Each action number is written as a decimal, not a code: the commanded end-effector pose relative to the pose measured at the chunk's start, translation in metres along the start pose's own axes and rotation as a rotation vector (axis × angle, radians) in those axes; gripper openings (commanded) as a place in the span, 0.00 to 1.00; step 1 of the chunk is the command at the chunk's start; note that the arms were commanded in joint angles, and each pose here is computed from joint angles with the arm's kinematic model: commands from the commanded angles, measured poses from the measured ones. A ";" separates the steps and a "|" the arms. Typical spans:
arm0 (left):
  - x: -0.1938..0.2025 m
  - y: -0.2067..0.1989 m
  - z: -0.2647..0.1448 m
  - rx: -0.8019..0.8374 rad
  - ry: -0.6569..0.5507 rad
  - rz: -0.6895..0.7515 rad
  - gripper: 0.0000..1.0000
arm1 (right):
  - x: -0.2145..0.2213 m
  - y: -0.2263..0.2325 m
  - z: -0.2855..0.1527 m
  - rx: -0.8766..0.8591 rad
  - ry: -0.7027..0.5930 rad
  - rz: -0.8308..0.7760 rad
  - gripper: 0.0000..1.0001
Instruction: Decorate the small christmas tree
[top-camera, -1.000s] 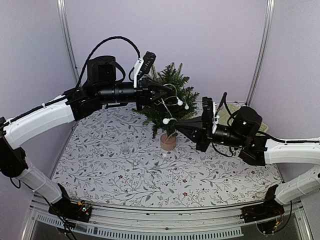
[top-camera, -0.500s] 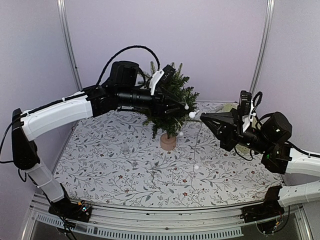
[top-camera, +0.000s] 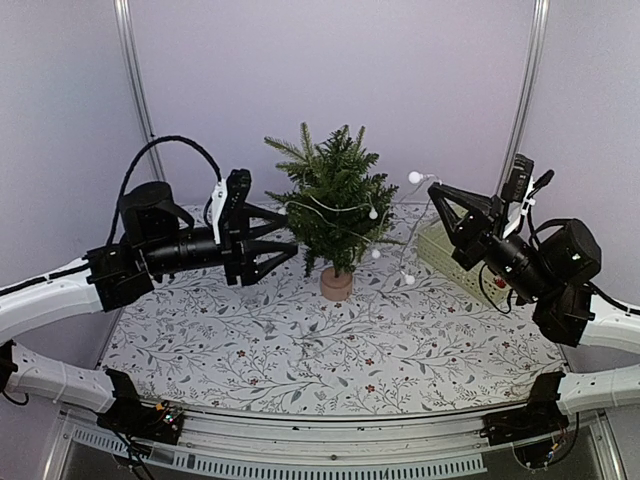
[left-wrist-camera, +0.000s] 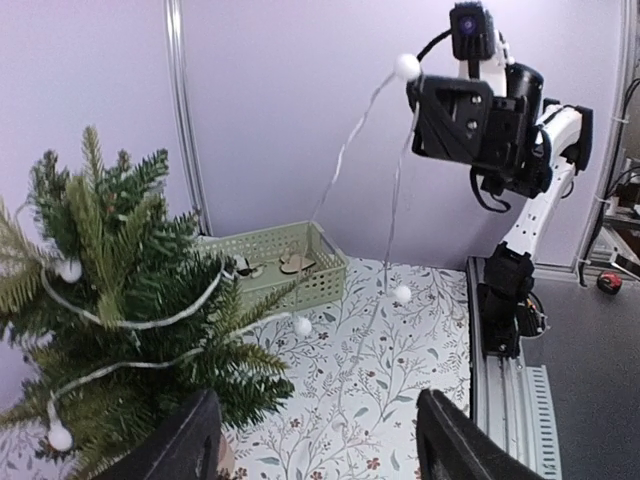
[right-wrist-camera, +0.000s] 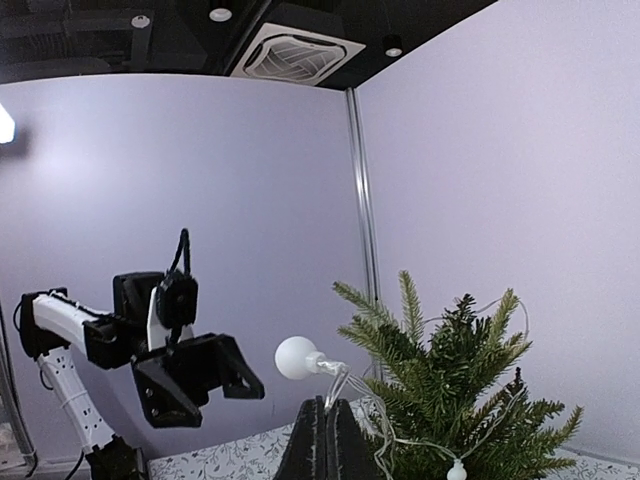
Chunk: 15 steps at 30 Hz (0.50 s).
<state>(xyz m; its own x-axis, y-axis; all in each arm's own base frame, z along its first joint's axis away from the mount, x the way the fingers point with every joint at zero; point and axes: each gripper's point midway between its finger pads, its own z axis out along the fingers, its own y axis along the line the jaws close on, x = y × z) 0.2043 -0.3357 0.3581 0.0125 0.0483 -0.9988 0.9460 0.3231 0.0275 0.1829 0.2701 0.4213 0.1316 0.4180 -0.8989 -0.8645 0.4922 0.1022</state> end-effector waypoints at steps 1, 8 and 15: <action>0.049 -0.003 -0.007 -0.022 0.024 -0.002 0.65 | -0.043 -0.021 0.003 0.143 -0.124 0.006 0.00; 0.165 -0.021 0.010 -0.089 0.230 0.027 0.55 | -0.052 -0.026 0.002 0.178 -0.151 0.002 0.00; 0.243 -0.009 0.021 -0.137 0.386 0.094 0.53 | -0.054 -0.025 0.004 0.172 -0.151 -0.010 0.00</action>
<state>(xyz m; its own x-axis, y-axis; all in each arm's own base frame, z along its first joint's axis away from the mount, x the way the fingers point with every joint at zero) 0.1885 -0.3396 0.1193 -0.1360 0.4101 -0.9019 0.9177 0.3951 0.0413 0.2023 0.2455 0.4491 0.1830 0.4842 -0.8556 -0.7748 0.6067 0.1777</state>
